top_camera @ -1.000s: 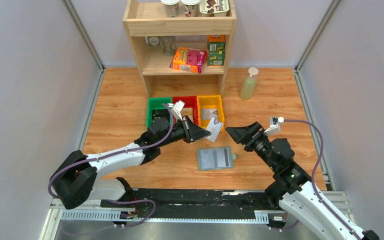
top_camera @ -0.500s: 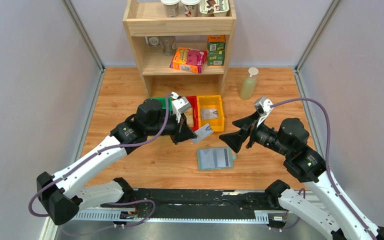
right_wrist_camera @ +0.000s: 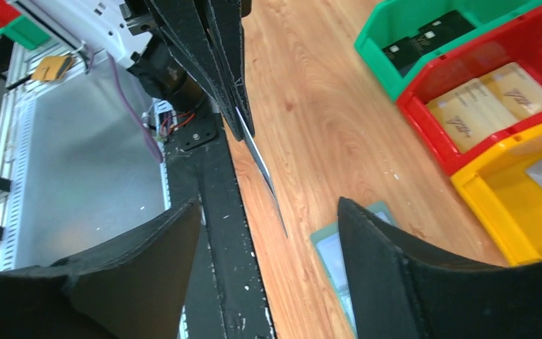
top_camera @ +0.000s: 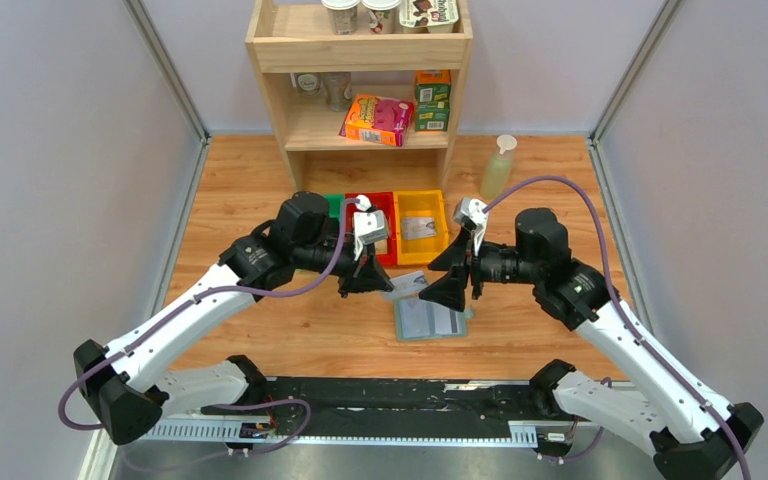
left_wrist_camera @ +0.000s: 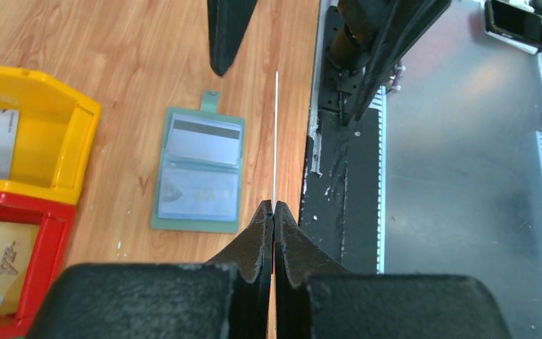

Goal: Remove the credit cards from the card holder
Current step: Place the credit card in the storage box.

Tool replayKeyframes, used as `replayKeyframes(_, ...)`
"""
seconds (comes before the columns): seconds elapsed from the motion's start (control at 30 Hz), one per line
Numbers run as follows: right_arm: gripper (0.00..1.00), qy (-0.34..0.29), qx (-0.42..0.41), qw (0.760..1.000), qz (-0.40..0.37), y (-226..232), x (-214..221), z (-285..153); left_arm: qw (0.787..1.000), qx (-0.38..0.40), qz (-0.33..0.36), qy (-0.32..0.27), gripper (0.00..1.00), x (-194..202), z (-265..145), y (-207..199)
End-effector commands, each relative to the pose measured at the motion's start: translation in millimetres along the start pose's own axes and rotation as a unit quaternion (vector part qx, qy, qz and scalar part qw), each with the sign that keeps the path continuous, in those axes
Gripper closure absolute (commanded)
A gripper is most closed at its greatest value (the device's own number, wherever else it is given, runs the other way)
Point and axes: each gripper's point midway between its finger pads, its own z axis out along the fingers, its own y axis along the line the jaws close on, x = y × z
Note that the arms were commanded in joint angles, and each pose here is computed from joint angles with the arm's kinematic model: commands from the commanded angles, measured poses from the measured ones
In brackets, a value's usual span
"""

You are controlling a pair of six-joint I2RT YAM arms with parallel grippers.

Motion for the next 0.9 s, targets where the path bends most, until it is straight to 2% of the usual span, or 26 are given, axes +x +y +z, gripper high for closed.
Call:
replayKeyframes(0.0, 0.31, -0.013, -0.055, 0.997, -0.042, 16.1, -19.3, 2.9, 0.997, 0.043, 0.056, -0.038, 1.0, -29.2, -0.8, -12.9)
replayKeyframes(0.07, 0.38, -0.007, -0.055, 0.998, -0.039, 12.7, -17.0, 6.4, 0.996, 0.052, 0.058, -0.039, 1.0, -32.2, 0.9, -14.0)
replayKeyframes(0.1, 0.45, -0.004, -0.056, 0.998, -0.037, 11.7, -15.7, 7.8, 0.996, 0.055, 0.06, -0.04, 1.0, -34.2, 1.7, -13.7)
replayKeyframes(0.2, 0.8, 0.011, -0.058, 0.998, -0.026, 7.9, -10.5, 12.5, 0.996, 0.049, 0.061, -0.035, 1.0, -30.5, 4.9, -8.8)
replayKeyframes(0.27, 0.96, 0.018, -0.053, 0.998, -0.019, 5.4, -7.6, 13.4, 0.997, 0.043, 0.061, -0.032, 1.0, -26.5, 6.9, -5.1)
replayKeyframes(0.33, 1.0, 0.02, -0.044, 0.999, -0.016, 1.3, -6.2, 14.1, 0.998, 0.021, 0.06, -0.03, 0.98, -23.5, 6.2, 2.6)
replayKeyframes(0.4, 1.0, 0.023, -0.03, 0.999, -0.011, -4.8, -5.8, 14.5, 0.997, -0.03, 0.06, -0.032, 0.84, -23.5, 1.1, 17.7)
replayKeyframes(0.5, 1.0, 0.044, 0.025, 0.999, 0.015, -31.1, 0.7, 17.1, 0.99, -0.129, 0.048, -0.038, 0.5, -23.8, -16.6, 50.2)
replayKeyframes(0.53, 1.0, 0.051, 0.046, 0.997, 0.028, -41.4, 2.4, 17.6, 0.982, -0.179, 0.042, -0.041, 0.42, -22.9, -27.4, 64.8)
replayKeyframes(0.57, 1.0, 0.06, 0.07, 0.995, 0.042, -53.6, 4.0, 18.9, 0.976, -0.209, 0.031, -0.054, 0.3, -25.8, -38.3, 75.6)
replayKeyframes(0.63, 1.0, 0.077, 0.117, 0.988, 0.07, -78.6, 6.0, 19.7, 0.957, -0.28, 0.015, -0.075, 0.2, -26.1, -61.3, 97.2)
replayKeyframes(0.73, 1.0, 0.102, 0.183, 0.969, 0.133, -122.3, 9.3, 22.2, 0.901, -0.425, -0.006, -0.084, 0.16, -16.4, -108.8, 132.8)
replayKeyframes(0.83, 1.0, 0.115, 0.229, 0.945, 0.206, -163.7, 7.4, 23.4, 0.814, -0.573, -0.04, -0.078, 0.16, -0.6, -163.0, 159.3)
replayKeyframes(0.87, 1.0, 0.124, 0.242, 0.934, 0.232, -177.5, 11.8, 25.0, 0.802, -0.591, -0.045, -0.075, 0.16, 3.3, -171.0, 162.3)
